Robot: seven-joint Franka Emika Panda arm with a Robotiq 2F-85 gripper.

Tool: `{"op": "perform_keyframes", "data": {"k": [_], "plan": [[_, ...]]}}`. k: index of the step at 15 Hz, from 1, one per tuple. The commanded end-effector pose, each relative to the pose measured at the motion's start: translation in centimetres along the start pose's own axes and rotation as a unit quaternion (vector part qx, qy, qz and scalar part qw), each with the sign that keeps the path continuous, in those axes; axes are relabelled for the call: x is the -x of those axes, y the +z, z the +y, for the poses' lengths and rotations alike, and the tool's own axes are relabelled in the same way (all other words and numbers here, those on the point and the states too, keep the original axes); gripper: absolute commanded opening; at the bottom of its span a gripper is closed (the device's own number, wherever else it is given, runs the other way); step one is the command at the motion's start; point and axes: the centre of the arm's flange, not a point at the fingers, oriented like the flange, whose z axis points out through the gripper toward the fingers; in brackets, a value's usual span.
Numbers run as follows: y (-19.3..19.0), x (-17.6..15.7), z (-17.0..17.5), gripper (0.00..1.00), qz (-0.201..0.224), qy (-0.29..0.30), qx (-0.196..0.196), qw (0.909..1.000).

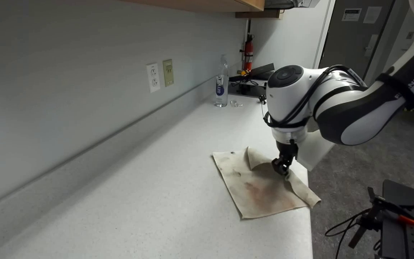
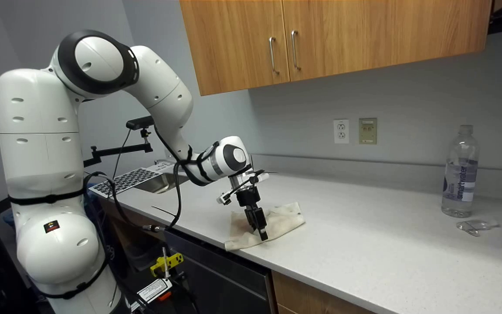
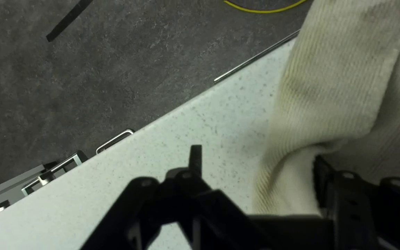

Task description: Unfold the white towel

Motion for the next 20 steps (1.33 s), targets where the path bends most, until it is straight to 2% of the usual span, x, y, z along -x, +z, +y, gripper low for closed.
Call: {"op": "perform_keyframes", "data": {"k": [1, 4, 8, 13, 14, 17, 18, 20], "plan": [[-0.4, 0.6, 0.4, 1.0, 0.001, -0.019, 0.044, 0.9989], [-0.1, 0.8, 1.0, 1.0, 0.004, -0.028, 0.109, 0.9936], [0.8, 0.9, 2.4, 1.0, 0.018, -0.043, 0.215, 0.9755], [0.9, 1.3, 2.6, 1.0, 0.038, -0.036, 0.285, 0.9572], [0.9, 1.2, 2.5, 1.0, 0.042, -0.035, 0.289, 0.9557], [-0.5, 0.8, 1.6, 1.0, 0.05, -0.042, 0.255, 0.9648], [-1.2, 0.5, 1.2, 1.0, 0.055, -0.047, 0.221, 0.9726], [-1.9, -0.2, 0.5, 1.0, 0.069, -0.052, 0.17, 0.9815]]}}
